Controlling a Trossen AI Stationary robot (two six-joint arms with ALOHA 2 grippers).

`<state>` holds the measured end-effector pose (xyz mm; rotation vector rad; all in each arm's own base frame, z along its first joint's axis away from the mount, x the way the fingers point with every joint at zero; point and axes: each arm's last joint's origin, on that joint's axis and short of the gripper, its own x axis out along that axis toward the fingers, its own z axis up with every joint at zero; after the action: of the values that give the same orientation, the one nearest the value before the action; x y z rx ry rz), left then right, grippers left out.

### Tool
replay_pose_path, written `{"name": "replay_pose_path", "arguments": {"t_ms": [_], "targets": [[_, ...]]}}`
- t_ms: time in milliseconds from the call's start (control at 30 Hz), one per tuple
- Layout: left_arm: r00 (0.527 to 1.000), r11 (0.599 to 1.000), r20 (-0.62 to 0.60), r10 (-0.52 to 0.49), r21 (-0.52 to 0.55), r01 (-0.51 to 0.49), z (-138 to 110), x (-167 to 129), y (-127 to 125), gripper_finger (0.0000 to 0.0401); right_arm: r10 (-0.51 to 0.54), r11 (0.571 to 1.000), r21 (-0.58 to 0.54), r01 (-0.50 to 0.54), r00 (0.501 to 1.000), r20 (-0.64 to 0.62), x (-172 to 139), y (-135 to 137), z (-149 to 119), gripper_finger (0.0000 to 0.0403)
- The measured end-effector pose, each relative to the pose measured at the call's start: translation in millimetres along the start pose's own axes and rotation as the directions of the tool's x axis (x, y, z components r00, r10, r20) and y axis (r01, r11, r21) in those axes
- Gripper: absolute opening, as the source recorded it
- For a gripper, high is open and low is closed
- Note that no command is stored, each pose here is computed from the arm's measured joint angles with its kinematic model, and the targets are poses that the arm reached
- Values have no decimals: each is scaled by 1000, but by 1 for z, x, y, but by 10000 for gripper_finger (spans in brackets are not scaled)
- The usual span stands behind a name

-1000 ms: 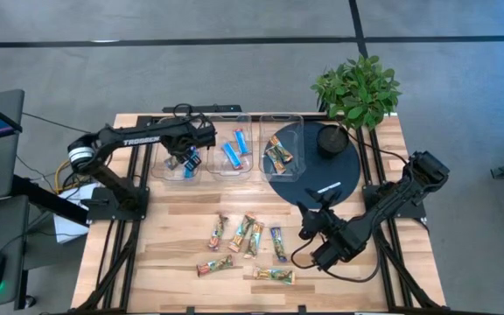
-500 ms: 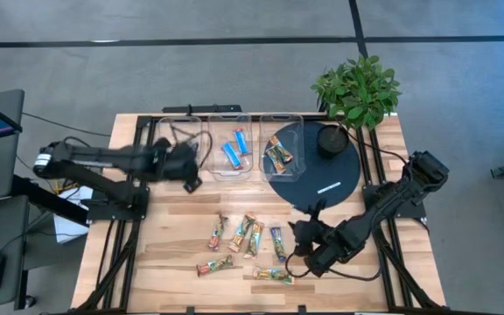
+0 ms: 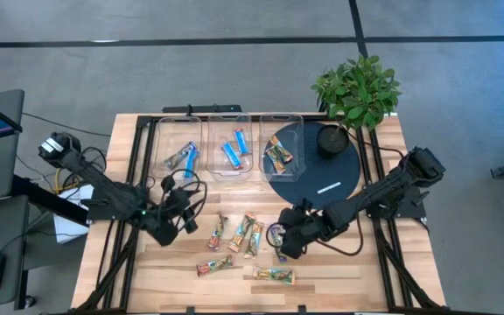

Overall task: Pick and place Granola Bars by type
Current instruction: Put the orange chocolate chip into the right transparent bin

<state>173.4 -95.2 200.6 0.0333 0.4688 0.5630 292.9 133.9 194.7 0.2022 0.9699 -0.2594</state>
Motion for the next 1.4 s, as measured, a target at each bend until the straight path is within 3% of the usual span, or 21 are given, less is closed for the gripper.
{"name": "replay_pose_path", "arguments": {"t_ms": [133,267,433,600,667,900,1167,1400], "targets": [[999,997,35,-25,78,22,-4,-8,-4,133,18,997,75,-19,1000,8,1,0,2,249],[998,992,52,-42,121,35,-4,-12,-6,133,47,997,52,-48,999,24,0,3,4,249],[998,992,57,-33,124,25,-4,-12,-6,133,175,979,-123,-163,980,96,1,19,8,249],[998,994,56,-35,108,29,-4,-12,-6,133,375,876,-325,-358,927,-9,11,40,-2,249],[998,994,54,-38,100,33,-4,-12,-6,133,387,849,-362,-384,920,-66,18,46,-12,249],[998,996,53,-42,83,38,-4,-12,-6,133,350,835,-399,-379,925,-146,32,56,-33,249],[998,996,53,-42,84,38,-4,-12,-6,133,436,803,-420,-424,897,-71,25,70,-31,249],[998,996,53,-42,85,37,-4,-12,-6,133,434,783,-460,-419,897,-81,51,81,-39,249]]}}
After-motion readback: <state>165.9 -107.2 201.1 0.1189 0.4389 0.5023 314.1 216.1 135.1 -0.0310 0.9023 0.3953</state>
